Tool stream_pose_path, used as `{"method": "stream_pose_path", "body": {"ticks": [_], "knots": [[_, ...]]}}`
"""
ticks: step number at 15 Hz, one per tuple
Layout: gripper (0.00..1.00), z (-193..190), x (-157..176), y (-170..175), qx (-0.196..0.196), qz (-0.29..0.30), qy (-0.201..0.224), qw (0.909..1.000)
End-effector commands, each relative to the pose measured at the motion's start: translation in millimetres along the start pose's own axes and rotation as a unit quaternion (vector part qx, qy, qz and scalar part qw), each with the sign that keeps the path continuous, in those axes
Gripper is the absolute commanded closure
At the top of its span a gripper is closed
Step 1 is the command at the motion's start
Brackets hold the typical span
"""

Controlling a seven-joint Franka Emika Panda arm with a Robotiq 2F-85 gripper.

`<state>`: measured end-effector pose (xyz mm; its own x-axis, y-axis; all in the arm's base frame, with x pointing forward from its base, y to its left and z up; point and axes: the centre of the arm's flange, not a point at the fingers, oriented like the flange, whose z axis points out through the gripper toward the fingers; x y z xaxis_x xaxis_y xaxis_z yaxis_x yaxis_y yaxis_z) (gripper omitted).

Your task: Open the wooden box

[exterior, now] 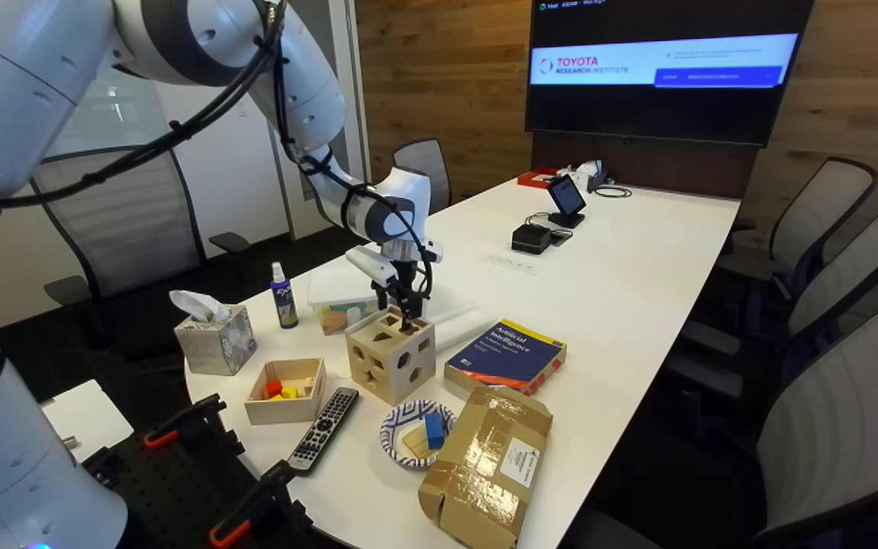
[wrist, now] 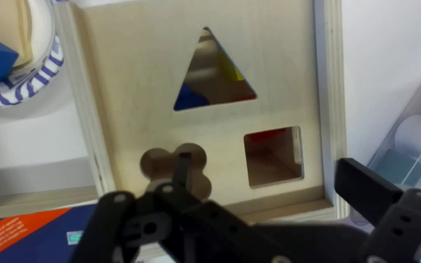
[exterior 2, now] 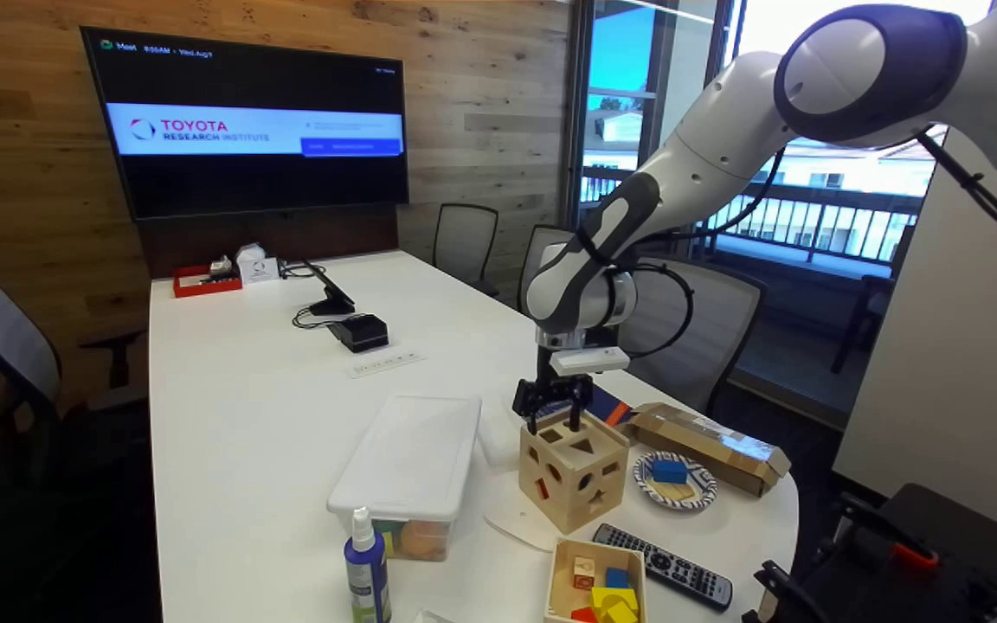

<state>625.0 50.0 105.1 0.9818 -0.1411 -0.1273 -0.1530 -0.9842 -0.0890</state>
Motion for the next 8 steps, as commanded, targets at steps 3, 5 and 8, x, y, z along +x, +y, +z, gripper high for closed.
{"method": "stream_pose_path", "body": {"ticks": [3, 5, 8], "knots": [[0.0, 16.9, -13.0, 6.8, 0.013, 0.024, -0.032, 0.9991], [0.0, 19.5, -17.8, 10.5, 0.017, 0.03, -0.038, 0.9987], [0.0, 20.1, -26.7, 15.7, 0.024, 0.042, -0.052, 0.9975]]}}
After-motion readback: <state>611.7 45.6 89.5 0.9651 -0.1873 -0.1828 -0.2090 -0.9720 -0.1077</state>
